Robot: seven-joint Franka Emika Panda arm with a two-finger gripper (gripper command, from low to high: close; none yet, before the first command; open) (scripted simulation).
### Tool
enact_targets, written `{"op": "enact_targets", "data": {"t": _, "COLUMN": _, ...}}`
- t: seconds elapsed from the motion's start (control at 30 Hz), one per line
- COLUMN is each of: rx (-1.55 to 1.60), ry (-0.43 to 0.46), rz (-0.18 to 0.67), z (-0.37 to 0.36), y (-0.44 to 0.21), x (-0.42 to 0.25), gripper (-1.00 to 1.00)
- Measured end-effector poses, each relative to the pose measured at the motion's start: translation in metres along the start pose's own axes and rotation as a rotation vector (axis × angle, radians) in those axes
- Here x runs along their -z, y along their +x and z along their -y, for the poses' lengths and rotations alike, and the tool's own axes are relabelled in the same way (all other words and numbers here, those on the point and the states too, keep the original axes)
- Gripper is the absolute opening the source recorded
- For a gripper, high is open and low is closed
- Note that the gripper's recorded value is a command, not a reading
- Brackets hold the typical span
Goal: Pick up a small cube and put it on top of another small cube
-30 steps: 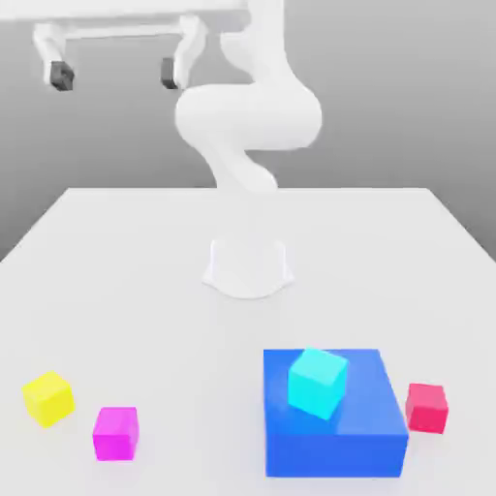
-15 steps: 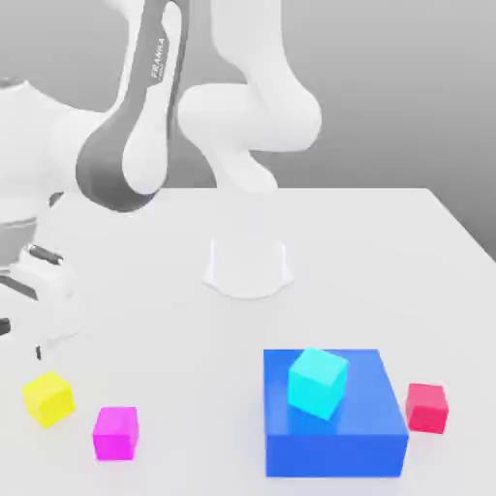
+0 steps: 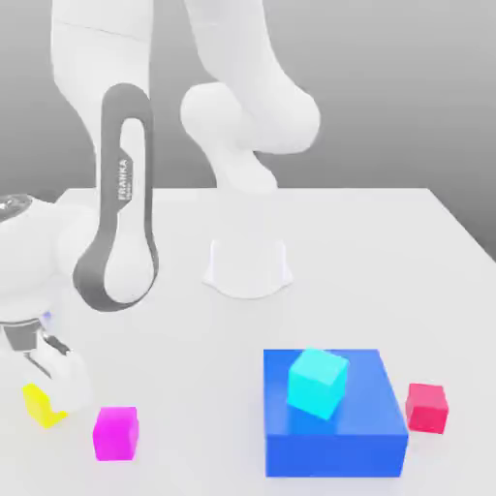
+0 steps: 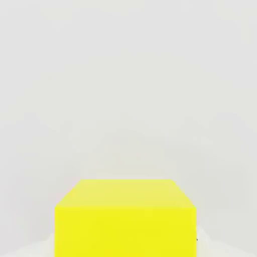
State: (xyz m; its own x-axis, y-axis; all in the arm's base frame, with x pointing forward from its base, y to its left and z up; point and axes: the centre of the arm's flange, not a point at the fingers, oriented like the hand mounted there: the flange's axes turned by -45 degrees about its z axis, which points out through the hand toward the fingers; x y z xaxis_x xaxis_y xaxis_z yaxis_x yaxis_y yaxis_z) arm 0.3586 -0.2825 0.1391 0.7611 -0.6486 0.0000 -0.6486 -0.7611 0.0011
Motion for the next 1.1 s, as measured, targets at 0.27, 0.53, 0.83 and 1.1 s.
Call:
{"op": "enact_targets", "data": {"t": 0.27, "rx": 0.304, "ry": 0.016, "rz": -0.01, "z": 0.084, "y": 0.0, "x": 0.057, "gripper": -1.0}}
{"op": "enact_targets", "data": {"t": 0.53, "rx": 0.951, "ry": 0.048, "rz": -0.025, "z": 0.272, "y": -0.076, "x": 0.075, "gripper": -1.0}}
{"op": "enact_targets", "data": {"t": 0.83, "rx": 1.561, "ry": 0.043, "rz": -0.022, "z": 0.408, "y": -0.263, "x": 0.098, "gripper": -1.0}}
{"op": "enact_targets", "data": {"t": 1.1, "rx": 1.612, "ry": 0.001, "rz": -0.002, "z": 0.414, "y": -0.331, "x": 0.044, "gripper": 1.0}}
